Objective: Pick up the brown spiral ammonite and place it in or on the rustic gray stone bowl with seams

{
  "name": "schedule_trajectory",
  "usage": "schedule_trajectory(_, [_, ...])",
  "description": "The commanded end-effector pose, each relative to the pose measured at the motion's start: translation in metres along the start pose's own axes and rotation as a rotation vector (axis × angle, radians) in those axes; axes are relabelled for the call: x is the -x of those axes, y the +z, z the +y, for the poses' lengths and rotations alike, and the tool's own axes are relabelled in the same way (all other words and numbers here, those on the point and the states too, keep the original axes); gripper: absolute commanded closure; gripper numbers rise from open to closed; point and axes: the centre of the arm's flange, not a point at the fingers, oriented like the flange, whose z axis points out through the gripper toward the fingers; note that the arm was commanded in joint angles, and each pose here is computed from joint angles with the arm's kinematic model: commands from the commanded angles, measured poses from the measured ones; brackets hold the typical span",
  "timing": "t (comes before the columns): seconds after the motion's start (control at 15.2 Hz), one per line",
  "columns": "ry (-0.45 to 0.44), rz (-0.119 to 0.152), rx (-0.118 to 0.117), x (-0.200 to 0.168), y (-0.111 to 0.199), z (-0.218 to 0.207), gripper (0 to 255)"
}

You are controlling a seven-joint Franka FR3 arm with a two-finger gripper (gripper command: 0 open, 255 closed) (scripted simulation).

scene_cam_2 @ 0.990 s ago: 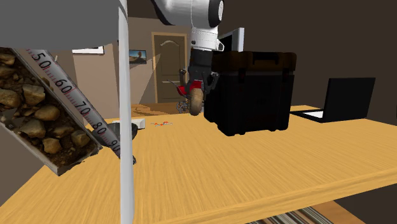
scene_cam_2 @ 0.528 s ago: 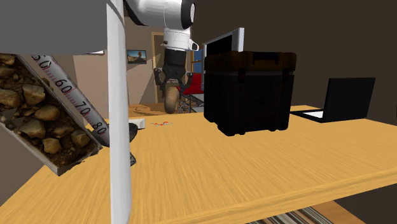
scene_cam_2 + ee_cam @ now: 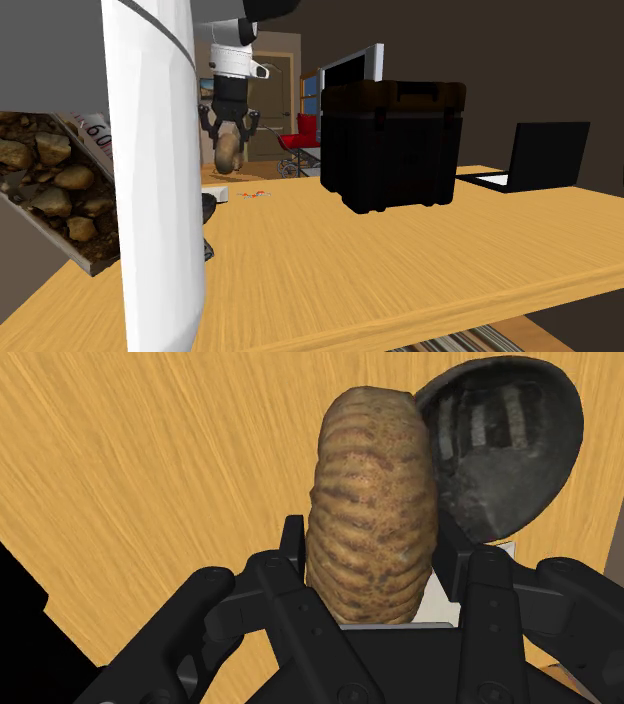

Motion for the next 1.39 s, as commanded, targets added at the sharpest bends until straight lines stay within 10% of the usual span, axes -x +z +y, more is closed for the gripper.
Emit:
schedule_trajectory(0.0, [0.001, 0.0, 0.0, -0.006, 0.004, -0.025, 255])
schedule_trajectory(0.59, [0.001, 0.0, 0.0, -0.038, 0.016, -0.141, 255])
schedule_trajectory(1.32, [0.001, 0.0, 0.0, -0.033, 0.074, -0.134, 255])
